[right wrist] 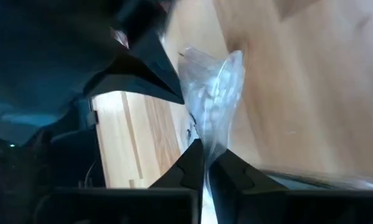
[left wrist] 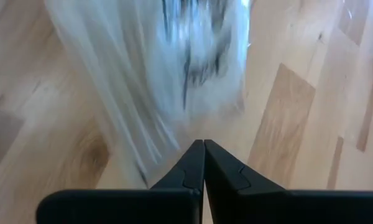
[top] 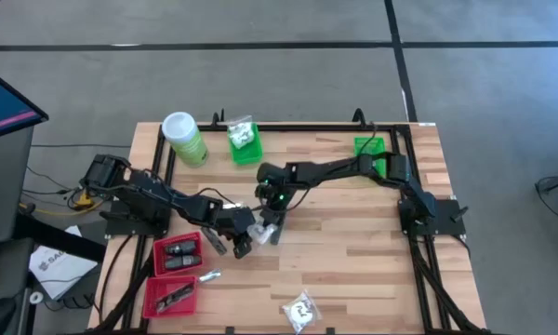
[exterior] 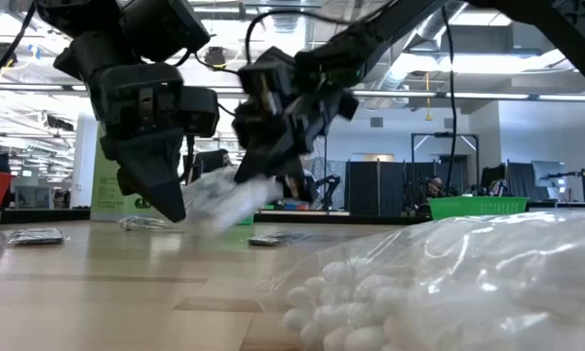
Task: Pick & Place Travel size toiletries
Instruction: Put the white vanity pack into the top left green basket, then put the black comb into the bottom red basket
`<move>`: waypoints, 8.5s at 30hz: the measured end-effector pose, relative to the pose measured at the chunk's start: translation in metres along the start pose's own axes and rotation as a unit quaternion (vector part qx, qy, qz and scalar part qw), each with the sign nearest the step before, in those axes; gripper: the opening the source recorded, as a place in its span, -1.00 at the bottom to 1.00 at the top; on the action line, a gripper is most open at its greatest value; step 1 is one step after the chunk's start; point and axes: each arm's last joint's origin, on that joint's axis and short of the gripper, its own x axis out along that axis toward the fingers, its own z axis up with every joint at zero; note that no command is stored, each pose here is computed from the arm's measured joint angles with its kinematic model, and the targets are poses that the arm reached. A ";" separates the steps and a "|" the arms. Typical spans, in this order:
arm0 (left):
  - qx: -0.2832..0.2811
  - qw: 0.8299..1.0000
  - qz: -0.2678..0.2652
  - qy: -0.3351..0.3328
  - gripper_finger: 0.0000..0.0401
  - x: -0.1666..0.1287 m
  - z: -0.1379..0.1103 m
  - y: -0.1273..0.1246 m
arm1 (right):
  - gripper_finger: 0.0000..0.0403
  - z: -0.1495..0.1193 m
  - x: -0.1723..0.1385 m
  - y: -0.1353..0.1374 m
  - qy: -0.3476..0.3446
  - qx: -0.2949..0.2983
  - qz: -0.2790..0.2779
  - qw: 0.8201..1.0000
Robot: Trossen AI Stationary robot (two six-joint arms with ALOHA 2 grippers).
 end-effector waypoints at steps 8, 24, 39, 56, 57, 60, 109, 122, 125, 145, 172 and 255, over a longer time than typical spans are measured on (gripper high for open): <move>-0.025 0.998 -0.030 -0.057 -1.00 -0.028 0.007 -0.012 | -0.99 -0.002 -0.059 0.022 -0.031 -0.064 -0.079 0.994; -0.057 0.964 -0.051 -0.255 -0.99 -0.115 0.042 0.006 | -1.00 -0.022 -0.111 0.056 -0.034 -0.162 -0.161 0.973; -0.012 0.937 -0.184 -0.296 0.06 -0.110 0.081 0.020 | -1.00 -0.033 -0.109 0.116 0.009 -0.245 -0.183 0.952; 0.037 0.949 -0.193 -0.247 -0.01 -0.078 0.119 0.007 | -1.00 -0.038 -0.117 0.120 0.042 -0.232 -0.187 0.954; 0.044 0.949 -0.196 -0.241 -0.04 -0.076 0.120 0.006 | -1.00 -0.040 -0.117 0.119 0.050 -0.229 -0.187 0.954; 0.060 0.955 -0.196 -0.215 -0.10 -0.073 0.123 0.004 | -1.00 -0.044 -0.118 0.118 0.069 -0.222 -0.188 0.954; 0.041 0.971 -0.130 -0.196 -0.99 -0.072 0.126 0.009 | -0.12 -0.039 -0.151 0.134 0.067 -0.226 -0.177 0.956; -0.065 0.923 0.172 -0.337 -1.00 -0.132 0.142 0.102 | 0.19 -0.027 -0.227 0.166 -0.021 -0.224 -0.176 0.958; -0.106 0.905 0.229 -0.344 -1.00 -0.142 0.142 0.131 | 0.18 -0.029 -0.234 0.171 -0.025 -0.224 -0.176 0.958; -0.222 0.870 0.226 -0.378 -1.00 -0.114 0.095 0.194 | 0.18 -0.032 -0.236 0.169 -0.012 -0.224 -0.179 0.958; -0.227 0.879 0.336 -0.251 -0.81 -0.089 0.104 0.202 | 0.18 -0.031 -0.235 0.170 -0.016 -0.229 -0.178 0.957; -0.069 0.954 0.257 -0.139 -1.00 -0.151 0.179 0.066 | 0.18 -0.036 -0.235 0.167 0.013 -0.241 -0.182 0.953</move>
